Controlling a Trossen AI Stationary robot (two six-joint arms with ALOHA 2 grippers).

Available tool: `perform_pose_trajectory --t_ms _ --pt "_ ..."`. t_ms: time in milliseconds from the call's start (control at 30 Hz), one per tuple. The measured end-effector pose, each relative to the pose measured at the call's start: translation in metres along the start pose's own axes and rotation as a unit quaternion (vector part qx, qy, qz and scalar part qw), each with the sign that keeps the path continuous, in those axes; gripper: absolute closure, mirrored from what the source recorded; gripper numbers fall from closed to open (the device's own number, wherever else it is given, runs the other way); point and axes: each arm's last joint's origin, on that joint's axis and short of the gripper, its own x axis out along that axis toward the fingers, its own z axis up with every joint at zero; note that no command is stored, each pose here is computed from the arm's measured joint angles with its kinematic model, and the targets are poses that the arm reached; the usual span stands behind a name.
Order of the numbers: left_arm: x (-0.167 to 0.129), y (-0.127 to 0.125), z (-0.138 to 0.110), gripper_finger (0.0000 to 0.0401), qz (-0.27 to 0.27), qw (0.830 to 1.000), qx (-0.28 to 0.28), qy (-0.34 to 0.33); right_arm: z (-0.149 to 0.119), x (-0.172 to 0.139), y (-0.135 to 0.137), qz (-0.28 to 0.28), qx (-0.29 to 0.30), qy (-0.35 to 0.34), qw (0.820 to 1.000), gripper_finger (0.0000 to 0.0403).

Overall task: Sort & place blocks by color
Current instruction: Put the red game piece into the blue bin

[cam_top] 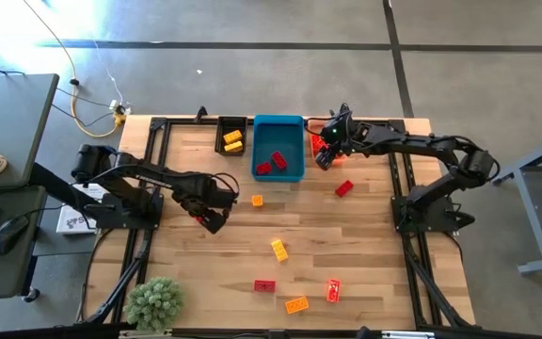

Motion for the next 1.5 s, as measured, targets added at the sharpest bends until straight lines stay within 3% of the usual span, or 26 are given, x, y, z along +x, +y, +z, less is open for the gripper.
perform_pose_trajectory --t_ms 267,633,833,1167,1400,1500 --pt "0.013 0.004 -0.003 0.0206 -0.005 1.0 0.008 0.005 0.0 -0.001 0.008 0.01 0.006 0.0 1.0 0.0233" --pt "0.023 0.009 -0.006 0.0333 0.002 1.0 -0.006 0.01 -0.001 -0.001 0.014 0.018 -0.007 -0.001 1.0 0.0233" --pt "0.023 0.006 -0.005 0.0367 -0.013 1.0 -0.018 0.008 -0.001 -0.001 0.014 0.017 -0.019 -0.001 1.0 0.0233" --pt "0.023 0.007 -0.005 0.0368 -0.015 0.999 -0.037 0.014 -0.001 -0.001 0.014 0.018 -0.021 -0.001 1.0 0.0233" --pt "0.023 0.015 -0.006 0.0327 0.013 0.998 -0.044 0.037 -0.001 -0.001 0.014 0.028 -0.019 0.0 0.999 0.0233" --pt "0.023 0.017 -0.006 0.0305 0.018 0.999 -0.02 0.043 -0.001 -0.001 0.014 0.029 -0.009 0.0 1.0 0.0233"
